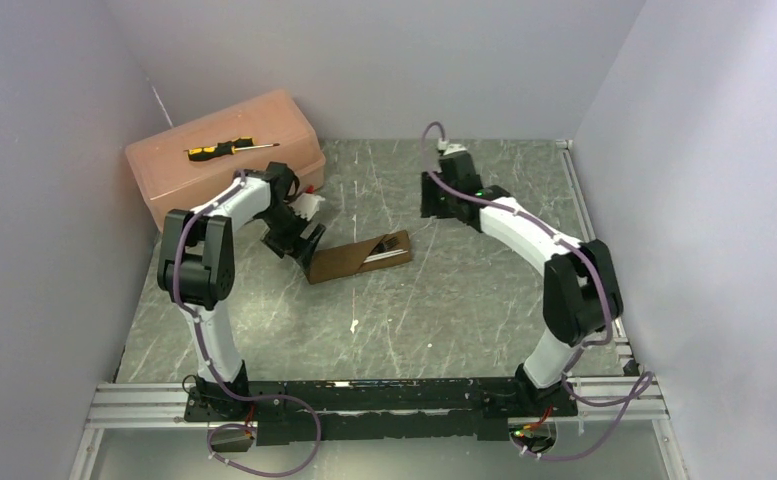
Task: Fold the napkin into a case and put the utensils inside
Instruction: Reset both arms
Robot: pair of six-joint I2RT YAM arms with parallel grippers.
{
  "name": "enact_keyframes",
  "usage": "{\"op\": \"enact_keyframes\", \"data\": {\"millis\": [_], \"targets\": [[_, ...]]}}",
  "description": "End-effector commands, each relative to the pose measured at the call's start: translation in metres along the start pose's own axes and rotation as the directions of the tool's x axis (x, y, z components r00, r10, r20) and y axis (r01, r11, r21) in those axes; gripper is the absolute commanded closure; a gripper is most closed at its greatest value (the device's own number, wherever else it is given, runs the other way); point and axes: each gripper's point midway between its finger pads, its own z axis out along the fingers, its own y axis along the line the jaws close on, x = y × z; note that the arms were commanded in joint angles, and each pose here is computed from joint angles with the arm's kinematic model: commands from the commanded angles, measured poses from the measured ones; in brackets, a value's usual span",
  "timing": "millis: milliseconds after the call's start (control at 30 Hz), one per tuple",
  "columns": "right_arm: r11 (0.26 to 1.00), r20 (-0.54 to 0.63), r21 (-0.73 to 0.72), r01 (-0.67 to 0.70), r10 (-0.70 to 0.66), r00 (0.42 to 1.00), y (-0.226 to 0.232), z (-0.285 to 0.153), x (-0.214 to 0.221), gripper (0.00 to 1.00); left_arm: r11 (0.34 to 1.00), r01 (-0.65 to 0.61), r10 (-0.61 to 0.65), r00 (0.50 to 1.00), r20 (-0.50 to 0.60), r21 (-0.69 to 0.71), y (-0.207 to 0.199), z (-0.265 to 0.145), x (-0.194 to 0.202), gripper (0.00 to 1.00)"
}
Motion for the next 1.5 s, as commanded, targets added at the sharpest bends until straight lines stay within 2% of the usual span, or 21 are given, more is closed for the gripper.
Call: {"op": "enact_keyframes", "data": {"millis": [0, 100, 133, 167, 233, 300, 367, 500, 600, 633, 767, 867, 900, 1100, 1300, 1467], "targets": [[0.996, 0.122, 0.028, -0.090, 0.086, 0.989, -0.037, -0.024, -0.038, 0.35, 0.996, -0.056, 0.061, 0.995, 0.073, -0.067, 0.007, -0.046, -0.016, 0.05], [0.976, 0.162, 0.059, -0.212, 0.200, 0.966, -0.077, -0.032, -0.041, 0.16, 0.989, -0.100, 0.113, 0.986, 0.119, -0.110, 0.015, -0.071, -0.028, 0.05], [0.961, 0.190, 0.065, -0.269, 0.253, 0.949, -0.093, -0.036, -0.042, 0.04, 0.987, -0.108, 0.124, 0.982, 0.144, -0.117, 0.016, -0.079, -0.033, 0.05], [0.943, 0.224, 0.065, -0.327, 0.305, 0.926, -0.108, -0.041, -0.043, 0.01, 0.987, -0.108, 0.128, 0.976, 0.175, -0.120, 0.017, -0.088, -0.039, 0.05], [0.904, 0.305, 0.087, -0.418, 0.376, 0.875, -0.137, -0.052, -0.044, 0.00, 0.990, -0.095, 0.120, 0.955, 0.272, -0.104, 0.014, -0.103, -0.052, 0.05], [0.855, 0.383, 0.171, -0.489, 0.400, 0.833, -0.170, -0.058, -0.038, 0.00, 0.993, -0.094, 0.115, 0.914, 0.388, -0.073, 0.004, -0.106, -0.064, 0.05], [0.816, 0.439, 0.250, -0.522, 0.385, 0.812, -0.198, -0.061, -0.030, 0.00, 0.990, -0.109, 0.139, 0.839, 0.526, -0.089, -0.002, -0.105, -0.077, 0.05], [0.788, 0.483, 0.409, -0.461, 0.241, 0.842, -0.232, -0.066, -0.007, 0.00, 0.989, -0.001, 0.098, 0.759, 0.644, -0.150, 0.015, -0.074, -0.064, 0.05], [0.735, 0.457, 0.529, -0.424, 0.174, 0.872, -0.253, -0.070, 0.014, 0.00, 0.968, 0.151, 0.038, 0.700, 0.713, -0.200, 0.039, -0.059, -0.040, 0.05], [0.725, 0.460, 0.543, -0.423, 0.165, 0.873, -0.256, -0.070, 0.019, 0.00, 0.949, 0.210, 0.037, 0.670, 0.741, -0.237, 0.049, -0.066, -0.040, 0.05], [0.740, 0.476, 0.547, -0.392, 0.110, 0.873, -0.259, -0.067, 0.032, 0.00, 0.891, 0.334, 0.032, 0.628, 0.778, -0.306, 0.070, -0.071, -0.019, 0.05], [0.746, 0.490, 0.558, -0.364, 0.058, 0.870, -0.262, -0.068, 0.037, 0.00, 0.897, 0.309, 0.074, 0.602, 0.795, -0.317, 0.070, -0.070, -0.010, 0.05], [0.763, 0.505, 0.540, -0.355, 0.044, 0.862, -0.260, -0.069, 0.036, 0.00, 0.881, 0.338, 0.081, 0.581, 0.810, -0.331, 0.079, -0.074, -0.008, 0.05], [0.818, 0.548, 0.472, -0.328, 0.019, 0.836, -0.255, -0.069, 0.036, 0.00, 0.859, 0.439, -0.014, 0.534, 0.846, -0.263, 0.111, -0.060, 0.005, 0.05], [0.859, 0.563, 0.421, -0.290, 0.003, 0.826, -0.245, -0.063, 0.043, 0.00, 0.857, 0.495, -0.089, 0.419, 0.903, -0.145, 0.136, -0.072, 0.003, 0.06], [0.875, 0.565, 0.405, -0.264, -0.013, 0.825, -0.246, -0.062, 0.045, 0.00, 0.864, 0.485, -0.065, 0.378, 0.924, -0.138, 0.137, -0.068, 0.002, 0.05]]}}
